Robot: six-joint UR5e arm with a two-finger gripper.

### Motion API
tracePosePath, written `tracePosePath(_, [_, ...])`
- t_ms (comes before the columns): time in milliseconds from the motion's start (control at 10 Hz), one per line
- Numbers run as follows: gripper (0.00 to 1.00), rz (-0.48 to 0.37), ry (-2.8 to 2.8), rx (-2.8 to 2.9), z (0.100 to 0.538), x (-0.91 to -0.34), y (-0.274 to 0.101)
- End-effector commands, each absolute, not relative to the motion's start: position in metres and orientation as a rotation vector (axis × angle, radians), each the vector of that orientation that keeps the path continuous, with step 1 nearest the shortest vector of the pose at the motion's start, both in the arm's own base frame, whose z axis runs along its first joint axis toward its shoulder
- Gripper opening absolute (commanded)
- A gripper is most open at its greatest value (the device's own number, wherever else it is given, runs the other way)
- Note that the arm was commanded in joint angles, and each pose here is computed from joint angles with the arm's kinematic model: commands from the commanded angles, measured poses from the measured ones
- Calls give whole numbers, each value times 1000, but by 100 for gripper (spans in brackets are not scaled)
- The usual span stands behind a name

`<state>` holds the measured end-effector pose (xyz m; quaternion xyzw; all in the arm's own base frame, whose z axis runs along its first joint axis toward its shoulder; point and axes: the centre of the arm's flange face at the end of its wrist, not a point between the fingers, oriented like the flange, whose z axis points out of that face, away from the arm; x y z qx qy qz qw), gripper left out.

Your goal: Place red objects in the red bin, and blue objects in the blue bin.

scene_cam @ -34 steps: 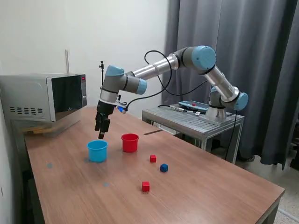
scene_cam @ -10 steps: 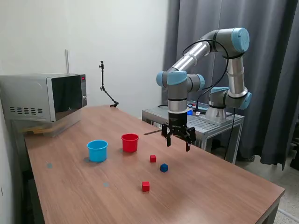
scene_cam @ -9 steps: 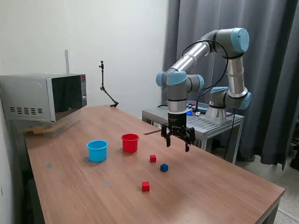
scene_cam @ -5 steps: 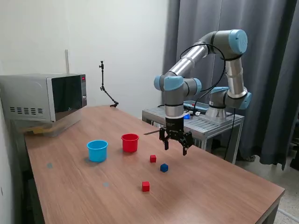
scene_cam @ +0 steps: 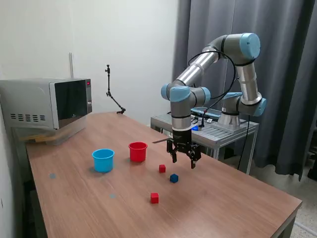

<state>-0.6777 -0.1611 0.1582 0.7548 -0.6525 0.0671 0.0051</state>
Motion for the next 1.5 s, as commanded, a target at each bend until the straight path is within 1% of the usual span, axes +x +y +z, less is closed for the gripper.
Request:
tracePosePath(0, [100,209,-2059,2347,151,-687,-149])
tracePosePath(400, [100,197,-2021,2365,146,-701,-148])
tracePosePath(1100, [100,225,-2018,2382,127,-702,-151])
tracePosePath(1400, [100,219,-1993,2397,127,-703,-158])
